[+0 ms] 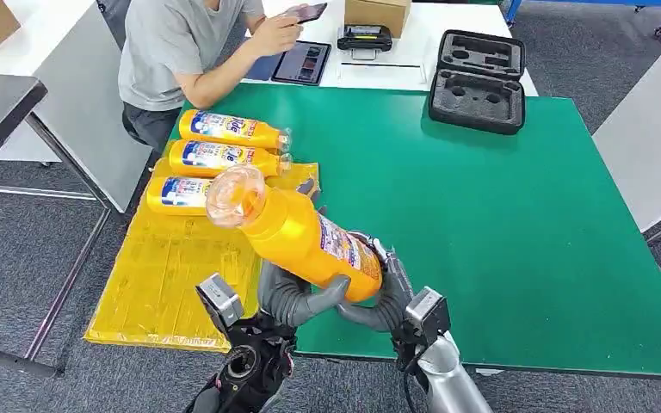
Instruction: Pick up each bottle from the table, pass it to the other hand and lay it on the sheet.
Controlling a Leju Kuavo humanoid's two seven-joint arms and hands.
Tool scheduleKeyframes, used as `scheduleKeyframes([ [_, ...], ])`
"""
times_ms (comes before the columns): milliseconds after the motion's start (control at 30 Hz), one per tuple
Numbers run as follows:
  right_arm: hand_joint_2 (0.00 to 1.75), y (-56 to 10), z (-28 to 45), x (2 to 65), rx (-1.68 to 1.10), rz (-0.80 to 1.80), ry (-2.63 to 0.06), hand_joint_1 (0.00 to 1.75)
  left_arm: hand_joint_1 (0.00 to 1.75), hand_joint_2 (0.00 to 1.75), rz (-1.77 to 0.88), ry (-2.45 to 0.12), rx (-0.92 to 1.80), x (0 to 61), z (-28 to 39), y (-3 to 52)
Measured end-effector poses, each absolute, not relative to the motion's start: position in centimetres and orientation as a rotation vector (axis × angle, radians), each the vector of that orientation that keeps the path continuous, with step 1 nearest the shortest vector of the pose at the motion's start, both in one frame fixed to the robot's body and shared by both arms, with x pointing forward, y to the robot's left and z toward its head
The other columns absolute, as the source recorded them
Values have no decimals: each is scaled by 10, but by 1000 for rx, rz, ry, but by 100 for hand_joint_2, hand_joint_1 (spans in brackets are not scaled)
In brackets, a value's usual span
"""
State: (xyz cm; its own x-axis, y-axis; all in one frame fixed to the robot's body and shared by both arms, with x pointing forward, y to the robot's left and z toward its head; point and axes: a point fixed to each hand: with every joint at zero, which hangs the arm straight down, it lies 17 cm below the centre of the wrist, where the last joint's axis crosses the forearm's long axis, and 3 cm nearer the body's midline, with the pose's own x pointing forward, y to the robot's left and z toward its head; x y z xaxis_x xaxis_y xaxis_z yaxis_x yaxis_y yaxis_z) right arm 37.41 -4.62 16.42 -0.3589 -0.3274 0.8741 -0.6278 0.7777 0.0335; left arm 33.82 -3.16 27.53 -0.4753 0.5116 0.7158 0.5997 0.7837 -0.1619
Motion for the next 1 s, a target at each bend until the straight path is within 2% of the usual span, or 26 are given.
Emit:
scheduleKeyframes([
  [1000, 175, -66, 161, 378, 708, 351, -1967, 175, 0, 175, -169, -2162, -844, 333, 272, -35],
])
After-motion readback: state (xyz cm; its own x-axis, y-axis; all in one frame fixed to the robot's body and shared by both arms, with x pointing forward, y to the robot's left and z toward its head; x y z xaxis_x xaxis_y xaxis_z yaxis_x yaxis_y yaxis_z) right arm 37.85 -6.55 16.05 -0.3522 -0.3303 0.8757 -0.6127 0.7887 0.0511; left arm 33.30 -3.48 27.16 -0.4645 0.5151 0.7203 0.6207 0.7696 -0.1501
